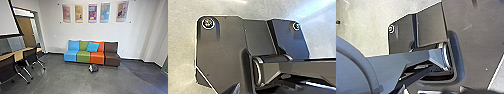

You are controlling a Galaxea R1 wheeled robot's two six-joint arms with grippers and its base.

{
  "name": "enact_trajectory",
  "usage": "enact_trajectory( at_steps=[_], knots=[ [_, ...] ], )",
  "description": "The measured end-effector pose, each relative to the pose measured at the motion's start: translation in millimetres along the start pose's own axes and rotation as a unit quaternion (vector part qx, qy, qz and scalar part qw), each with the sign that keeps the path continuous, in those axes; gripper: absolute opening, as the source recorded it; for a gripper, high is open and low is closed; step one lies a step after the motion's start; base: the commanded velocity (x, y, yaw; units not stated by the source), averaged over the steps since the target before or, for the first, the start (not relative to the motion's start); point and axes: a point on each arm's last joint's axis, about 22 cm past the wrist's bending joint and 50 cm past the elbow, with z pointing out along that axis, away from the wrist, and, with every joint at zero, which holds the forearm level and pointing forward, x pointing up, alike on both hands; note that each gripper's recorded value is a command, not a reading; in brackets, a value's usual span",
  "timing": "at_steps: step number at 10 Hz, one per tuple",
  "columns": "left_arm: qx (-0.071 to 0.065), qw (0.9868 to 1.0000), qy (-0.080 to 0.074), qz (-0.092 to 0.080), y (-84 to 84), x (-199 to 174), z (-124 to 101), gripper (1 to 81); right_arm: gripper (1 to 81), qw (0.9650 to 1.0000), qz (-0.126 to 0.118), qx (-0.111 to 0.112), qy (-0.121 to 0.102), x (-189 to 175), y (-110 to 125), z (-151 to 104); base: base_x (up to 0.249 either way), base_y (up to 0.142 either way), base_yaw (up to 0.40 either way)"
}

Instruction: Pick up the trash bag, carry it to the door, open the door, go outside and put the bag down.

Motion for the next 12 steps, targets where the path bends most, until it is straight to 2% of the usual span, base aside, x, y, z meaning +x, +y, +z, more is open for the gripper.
enact_trajectory(
  at_steps=[12],
  knots=[
    [0.000,1.0000,-0.002,-0.001,0.4,-4.2,-0.3,81.1,81.1,1.0000,0.000,0.000,0.000,-0.4,-0.2,0.1,0.132,0.000,0.000]
  ],
)
